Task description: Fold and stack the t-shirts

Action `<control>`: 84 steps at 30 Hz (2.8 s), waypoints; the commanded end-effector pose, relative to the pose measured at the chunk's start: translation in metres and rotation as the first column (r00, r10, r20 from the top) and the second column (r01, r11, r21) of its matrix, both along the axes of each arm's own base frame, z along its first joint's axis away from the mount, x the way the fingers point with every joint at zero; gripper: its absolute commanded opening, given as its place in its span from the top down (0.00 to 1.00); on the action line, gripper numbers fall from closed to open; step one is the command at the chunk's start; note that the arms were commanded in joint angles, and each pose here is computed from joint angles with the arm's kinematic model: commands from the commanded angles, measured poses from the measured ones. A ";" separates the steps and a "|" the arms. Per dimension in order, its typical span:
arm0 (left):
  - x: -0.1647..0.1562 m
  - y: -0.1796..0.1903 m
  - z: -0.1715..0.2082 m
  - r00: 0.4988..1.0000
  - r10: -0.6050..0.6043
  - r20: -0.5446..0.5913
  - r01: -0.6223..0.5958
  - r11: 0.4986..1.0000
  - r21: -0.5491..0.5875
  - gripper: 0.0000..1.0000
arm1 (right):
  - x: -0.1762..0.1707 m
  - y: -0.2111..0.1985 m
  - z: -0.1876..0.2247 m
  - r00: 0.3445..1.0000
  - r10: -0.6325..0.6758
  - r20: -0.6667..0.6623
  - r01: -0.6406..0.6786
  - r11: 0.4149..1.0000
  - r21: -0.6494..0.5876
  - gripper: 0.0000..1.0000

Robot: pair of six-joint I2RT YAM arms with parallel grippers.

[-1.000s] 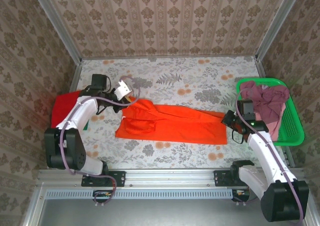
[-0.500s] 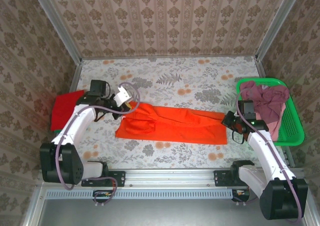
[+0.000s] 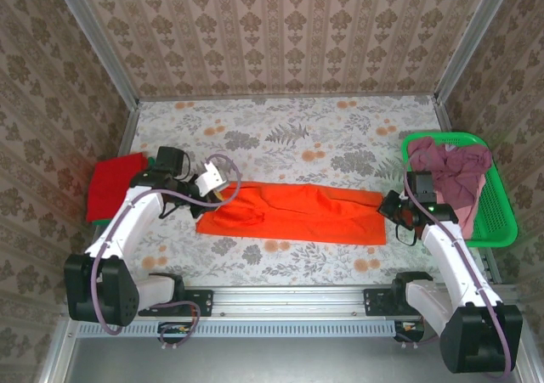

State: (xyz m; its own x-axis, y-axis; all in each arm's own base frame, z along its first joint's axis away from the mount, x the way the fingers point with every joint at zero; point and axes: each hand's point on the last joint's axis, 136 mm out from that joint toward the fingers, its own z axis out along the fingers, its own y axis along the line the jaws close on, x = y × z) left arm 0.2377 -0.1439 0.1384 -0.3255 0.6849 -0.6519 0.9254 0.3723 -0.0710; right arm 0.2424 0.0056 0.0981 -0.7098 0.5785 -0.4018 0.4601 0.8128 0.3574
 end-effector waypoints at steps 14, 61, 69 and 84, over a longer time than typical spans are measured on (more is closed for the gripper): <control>-0.015 0.026 -0.026 0.992 0.012 -0.127 -0.006 0.999 0.052 1.00 | -0.036 -0.002 -0.027 0.991 -0.065 -0.120 0.070 0.997 0.037 1.00; 0.020 -0.059 -0.070 0.580 0.658 -0.480 -0.742 0.670 0.024 0.00 | 0.043 0.099 -0.004 0.955 0.264 0.134 -0.279 0.954 0.112 0.24; 0.014 -0.043 -0.125 0.499 0.732 -0.464 -0.784 0.610 0.119 0.00 | 0.073 0.112 -0.011 0.939 0.321 0.124 -0.334 0.937 0.103 0.24; 0.157 -0.049 -0.135 0.741 0.616 -0.266 -0.609 0.784 0.119 0.00 | 0.039 0.133 -0.088 0.912 0.390 -0.126 -0.376 0.919 0.122 0.29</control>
State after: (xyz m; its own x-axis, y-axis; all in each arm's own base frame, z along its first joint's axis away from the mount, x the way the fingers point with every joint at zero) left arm 0.4015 -0.2086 0.0429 -0.8145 0.1226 -0.5671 0.3786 0.8530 -0.3593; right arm 0.3095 0.1407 0.0302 -0.9015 0.3067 -0.3054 0.1486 0.8821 0.4470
